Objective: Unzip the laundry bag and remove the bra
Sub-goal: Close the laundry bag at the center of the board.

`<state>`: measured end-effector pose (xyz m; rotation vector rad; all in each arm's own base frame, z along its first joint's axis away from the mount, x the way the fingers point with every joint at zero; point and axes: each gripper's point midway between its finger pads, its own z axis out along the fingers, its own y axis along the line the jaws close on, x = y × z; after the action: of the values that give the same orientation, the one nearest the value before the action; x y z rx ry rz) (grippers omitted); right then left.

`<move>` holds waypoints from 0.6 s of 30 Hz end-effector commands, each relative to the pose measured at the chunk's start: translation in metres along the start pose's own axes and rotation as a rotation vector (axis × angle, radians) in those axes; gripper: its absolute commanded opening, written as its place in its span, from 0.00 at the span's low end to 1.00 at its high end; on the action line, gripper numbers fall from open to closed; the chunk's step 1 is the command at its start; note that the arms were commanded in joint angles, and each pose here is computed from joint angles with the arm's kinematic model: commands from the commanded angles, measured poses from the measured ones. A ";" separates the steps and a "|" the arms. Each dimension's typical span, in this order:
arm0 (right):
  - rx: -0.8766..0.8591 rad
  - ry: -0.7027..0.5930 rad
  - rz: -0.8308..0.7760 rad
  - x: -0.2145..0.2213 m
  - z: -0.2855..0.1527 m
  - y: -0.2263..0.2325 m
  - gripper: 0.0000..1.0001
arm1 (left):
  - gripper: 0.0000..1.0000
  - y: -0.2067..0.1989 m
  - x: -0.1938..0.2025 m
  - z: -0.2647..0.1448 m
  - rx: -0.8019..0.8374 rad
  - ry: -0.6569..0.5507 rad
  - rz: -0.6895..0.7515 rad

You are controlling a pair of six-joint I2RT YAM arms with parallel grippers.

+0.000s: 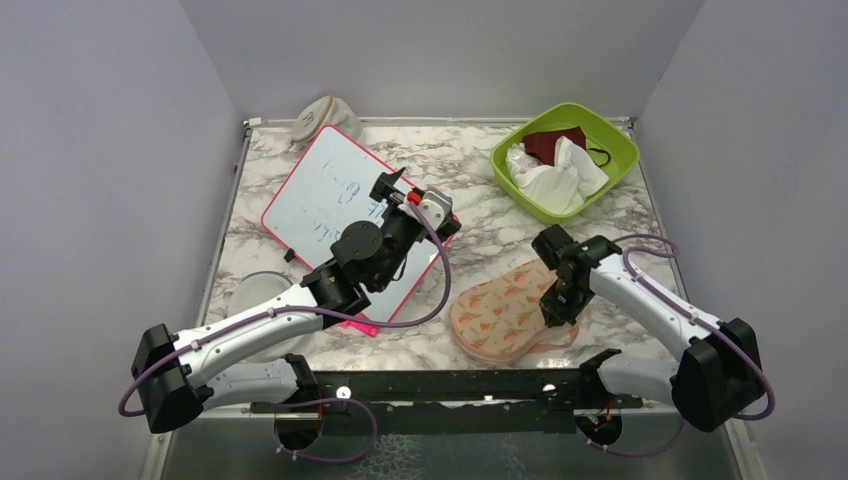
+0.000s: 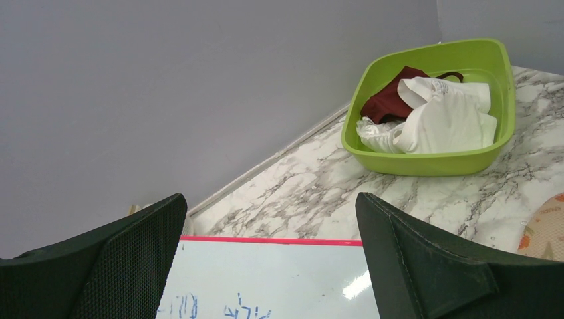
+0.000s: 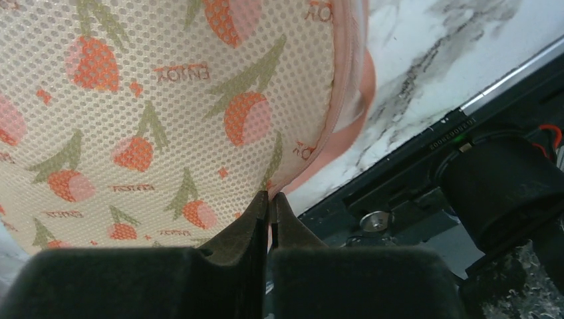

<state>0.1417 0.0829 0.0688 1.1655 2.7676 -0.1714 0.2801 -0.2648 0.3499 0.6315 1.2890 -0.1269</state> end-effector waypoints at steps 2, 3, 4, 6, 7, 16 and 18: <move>0.021 0.044 0.038 0.012 -0.001 -0.014 0.01 | 0.94 -0.003 -0.002 0.000 0.006 -0.014 -0.012; 0.037 0.049 0.037 0.014 0.000 -0.017 0.01 | 0.94 -0.003 -0.002 0.001 0.009 -0.016 -0.013; 0.049 0.060 0.036 0.016 0.002 -0.019 0.01 | 0.94 -0.003 -0.003 0.000 0.010 -0.017 -0.013; 0.063 0.077 0.030 0.020 0.006 -0.022 0.01 | 0.94 -0.003 -0.003 0.000 0.010 -0.017 -0.014; 0.070 0.081 0.027 0.021 0.009 -0.024 0.01 | 0.94 -0.004 -0.002 0.000 0.010 -0.016 -0.012; 0.090 -0.034 0.003 0.000 0.035 -0.012 0.06 | 0.94 -0.003 0.000 0.001 0.003 -0.007 -0.001; 0.104 -0.050 -0.002 -0.003 0.037 -0.011 0.07 | 0.94 -0.002 -0.001 0.001 0.003 -0.010 -0.003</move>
<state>0.1176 0.0723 0.0365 1.2091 2.8275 -0.3129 0.2804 -0.2653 0.3489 0.6342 1.2906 -0.1252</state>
